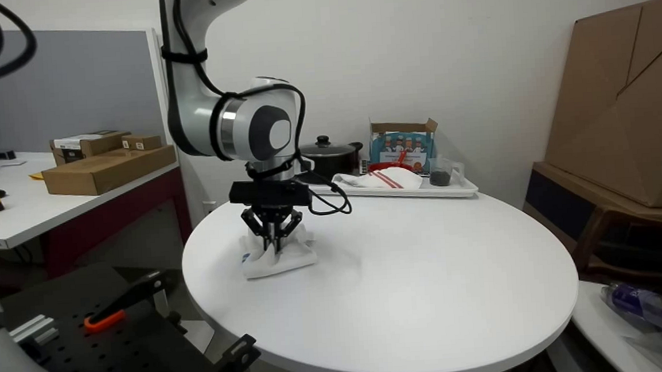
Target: Wipe the table with the cloth
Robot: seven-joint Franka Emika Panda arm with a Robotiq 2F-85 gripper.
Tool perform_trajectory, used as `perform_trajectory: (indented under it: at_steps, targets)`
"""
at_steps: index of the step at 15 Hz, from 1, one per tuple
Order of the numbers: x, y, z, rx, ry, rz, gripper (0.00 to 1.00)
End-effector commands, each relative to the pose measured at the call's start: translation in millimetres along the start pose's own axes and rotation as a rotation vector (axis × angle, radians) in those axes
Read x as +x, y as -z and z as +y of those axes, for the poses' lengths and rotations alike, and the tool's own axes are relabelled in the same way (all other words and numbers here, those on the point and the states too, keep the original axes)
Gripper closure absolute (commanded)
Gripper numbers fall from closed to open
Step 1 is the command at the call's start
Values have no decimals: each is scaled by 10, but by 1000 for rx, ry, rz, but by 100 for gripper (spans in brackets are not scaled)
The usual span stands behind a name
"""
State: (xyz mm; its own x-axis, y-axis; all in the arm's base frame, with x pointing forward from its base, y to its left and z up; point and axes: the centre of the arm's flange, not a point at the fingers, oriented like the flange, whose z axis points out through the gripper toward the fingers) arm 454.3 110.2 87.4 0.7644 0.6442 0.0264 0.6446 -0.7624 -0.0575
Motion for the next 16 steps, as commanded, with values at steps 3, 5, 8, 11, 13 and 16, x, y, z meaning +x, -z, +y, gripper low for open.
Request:
perform_trajectory:
  at_steps: [3,5,8,11,13,16]
  targets:
    - [54,-277,-500,79,70,-43,97]
    - [136,-342,-417,72,37,-58,97]
    - [324,-525,-287,76,-10,-114,97]
    - [559,-633,-236,66,-39,-171,97]
    - [715,-658,-191,63,-58,-196,97]
    - [944,-649,-48,71,-93,-216,97]
